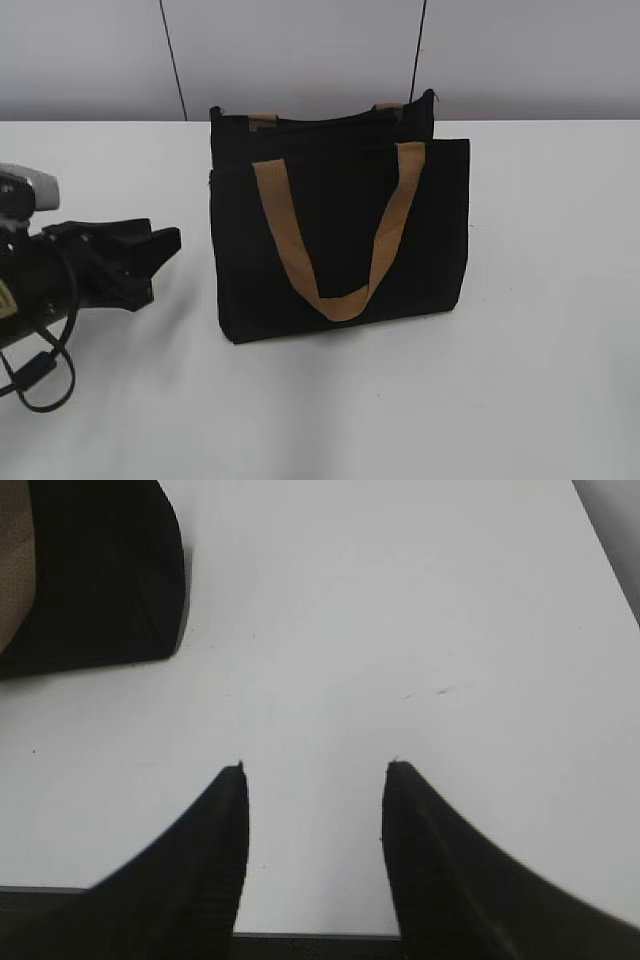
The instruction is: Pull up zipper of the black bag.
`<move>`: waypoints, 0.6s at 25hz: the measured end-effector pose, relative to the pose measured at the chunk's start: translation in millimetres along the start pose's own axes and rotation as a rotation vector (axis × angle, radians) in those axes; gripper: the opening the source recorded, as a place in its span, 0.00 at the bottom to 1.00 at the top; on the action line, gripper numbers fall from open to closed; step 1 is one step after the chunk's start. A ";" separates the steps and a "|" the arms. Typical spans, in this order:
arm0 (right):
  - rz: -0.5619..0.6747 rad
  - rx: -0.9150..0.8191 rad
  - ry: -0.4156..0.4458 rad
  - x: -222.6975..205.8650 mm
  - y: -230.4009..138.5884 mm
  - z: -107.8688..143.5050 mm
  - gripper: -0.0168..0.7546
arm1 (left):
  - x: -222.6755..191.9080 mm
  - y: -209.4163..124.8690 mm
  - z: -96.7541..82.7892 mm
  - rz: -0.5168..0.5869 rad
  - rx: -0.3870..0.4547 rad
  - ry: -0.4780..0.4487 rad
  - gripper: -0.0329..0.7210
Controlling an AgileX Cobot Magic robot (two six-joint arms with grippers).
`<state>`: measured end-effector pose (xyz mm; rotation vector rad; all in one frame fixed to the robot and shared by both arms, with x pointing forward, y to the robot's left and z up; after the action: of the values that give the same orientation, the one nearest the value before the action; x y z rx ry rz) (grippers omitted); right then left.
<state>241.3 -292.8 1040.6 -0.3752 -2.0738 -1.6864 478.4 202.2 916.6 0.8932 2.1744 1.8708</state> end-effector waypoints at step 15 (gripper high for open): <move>0.000 0.000 0.000 0.0 0.0 0.0 0.47 | -49.0 -39.2 5.8 0.042 0.009 -0.130 0.61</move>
<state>241.3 -292.8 1040.6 -0.3752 -2.0738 -1.6864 507.6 179.9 865.4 1.0387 2.1053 1.7688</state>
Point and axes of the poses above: a point on each arm's last joint axis where the gripper is mounted, x pointing back along that axis away from the gripper, z along the wrist's bending axis when the last joint is at zero, y = z × x, the point moved 1 cm from there along -x, pointing out along that axis toward the gripper, and after that the axes turned 12 degrees about x, right-handed, at the moved point
